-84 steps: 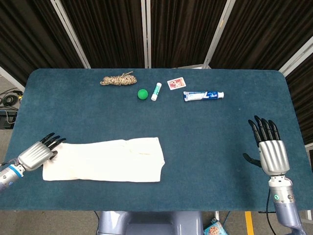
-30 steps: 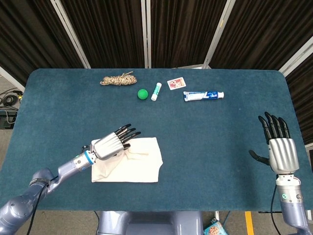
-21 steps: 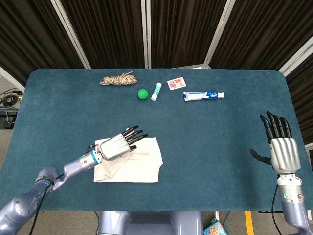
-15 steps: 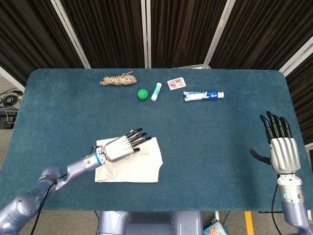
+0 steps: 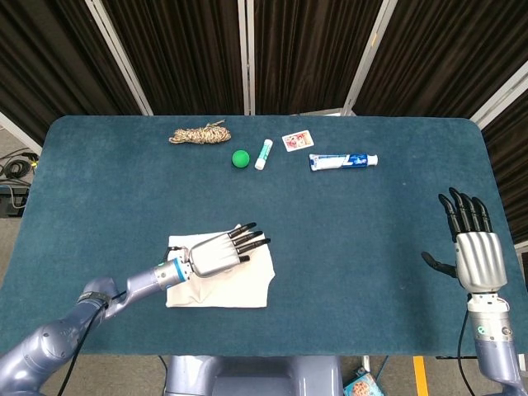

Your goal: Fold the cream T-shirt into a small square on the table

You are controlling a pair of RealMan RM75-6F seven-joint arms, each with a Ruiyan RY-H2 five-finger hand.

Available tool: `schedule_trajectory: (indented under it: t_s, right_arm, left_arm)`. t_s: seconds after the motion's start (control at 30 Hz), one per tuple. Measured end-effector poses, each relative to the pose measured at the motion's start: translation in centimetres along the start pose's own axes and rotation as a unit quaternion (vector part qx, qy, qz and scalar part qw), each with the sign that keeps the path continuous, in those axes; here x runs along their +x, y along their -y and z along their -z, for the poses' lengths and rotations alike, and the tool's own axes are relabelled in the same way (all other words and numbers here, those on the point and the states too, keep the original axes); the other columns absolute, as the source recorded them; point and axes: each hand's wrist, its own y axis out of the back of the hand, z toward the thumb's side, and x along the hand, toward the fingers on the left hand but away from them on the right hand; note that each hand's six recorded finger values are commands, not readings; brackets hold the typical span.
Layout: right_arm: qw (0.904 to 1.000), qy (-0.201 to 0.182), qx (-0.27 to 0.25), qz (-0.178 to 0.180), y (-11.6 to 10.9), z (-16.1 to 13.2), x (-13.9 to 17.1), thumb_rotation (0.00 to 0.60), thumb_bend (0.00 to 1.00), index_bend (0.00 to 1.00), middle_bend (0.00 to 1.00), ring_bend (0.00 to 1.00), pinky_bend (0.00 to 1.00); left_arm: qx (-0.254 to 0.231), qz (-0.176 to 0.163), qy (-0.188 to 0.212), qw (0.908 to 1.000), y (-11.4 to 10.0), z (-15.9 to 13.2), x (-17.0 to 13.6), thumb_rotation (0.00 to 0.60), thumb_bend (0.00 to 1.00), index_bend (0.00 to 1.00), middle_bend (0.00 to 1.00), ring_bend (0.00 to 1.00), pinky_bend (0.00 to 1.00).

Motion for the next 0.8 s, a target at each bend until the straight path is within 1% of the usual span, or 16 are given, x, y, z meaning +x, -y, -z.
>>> schedule_trajectory:
  t_s: [0.3,0.33,0.37,0.43,0.47,0.5,0.53,0.57,0.6,0.7,0.8]
  right_arm:
    - [1.0000,0.001,-0.003,0.002,-0.2,0.1,0.0,0.600,0.00,0.05,0.00,0.00,0.00]
    - [1.0000,0.001,-0.003,0.002,-0.2,0.1,0.0,0.600,0.00,0.05,0.00,0.00,0.00]
    - [1.0000,0.001,-0.003,0.002,-0.2,0.1,0.0,0.600,0.00,0.05,0.00,0.00,0.00]
    - [1.0000,0.000,-0.003,0.002,-0.2,0.1,0.0,0.600,0.00,0.05,0.00,0.00,0.00]
    - [1.0000,0.000,-0.003,0.002,-0.2,0.1,0.0,0.600,0.00,0.05,0.00,0.00,0.00]
    - [1.0000,0.001,-0.003,0.002,-0.2,0.1,0.0,0.600,0.00,0.05,0.00,0.00,0.00]
    - [1.0000,0.001,-0.004,0.002,-0.2,0.1,0.0,0.600,0.00,0.05,0.00,0.00,0.00]
    - [1.0000,0.001,-0.004,0.002,-0.2,0.1,0.0,0.600,0.00,0.05,0.00,0.00,0.00]
    - [1.0000,0.000,-0.004,0.002,-0.2,0.1,0.0,0.600,0.00,0.05,0.00,0.00,0.00]
    - [1.0000,0.000,-0.004,0.002,-0.2,0.1,0.0,0.600,0.00,0.05,0.00,0.00,0.00]
    - [1.0000,-0.002,-0.004,0.002,-0.2,0.0,0.0,0.600,0.00,0.05,0.00,0.00,0.00]
  left_arm:
    - [0.003,0.008,0.004,1.0000,0.6,-1.0,1.0,0.600,0.75,0.86,0.00,0.00,0.00]
    - [0.003,0.008,0.003,1.0000,0.7,-1.0,1.1,0.600,0.75,0.85,0.00,0.00,0.00]
    - [0.003,0.008,0.002,1.0000,0.7,-1.0,1.1,0.600,0.75,0.82,0.00,0.00,0.00]
    - [0.004,0.008,0.001,1.0000,0.7,-1.0,1.2,0.600,0.74,0.67,0.00,0.00,0.00]
    - [0.004,0.008,0.001,1.0000,0.7,-1.0,1.2,0.600,0.70,0.50,0.00,0.00,0.00]
    - [0.005,0.008,0.001,1.0000,0.7,-1.0,1.2,0.600,0.67,0.36,0.00,0.00,0.00]
    - [0.005,0.008,0.001,1.0000,0.7,-1.0,1.2,0.600,0.59,0.17,0.00,0.00,0.00]
    - [0.005,0.007,-0.001,1.0000,0.7,-0.9,1.2,0.600,0.52,0.05,0.00,0.00,0.00]
    - [0.004,0.007,-0.002,1.0000,0.7,-0.9,1.2,0.600,0.46,0.00,0.00,0.00,0.00]
    - [-0.009,-0.001,-0.009,0.9999,0.4,-0.8,1.2,0.600,0.37,0.00,0.00,0.00,0.00]
    - [-0.022,-0.022,-0.017,0.9994,-0.5,-0.6,1.2,0.600,0.28,0.00,0.00,0.00,0.00]
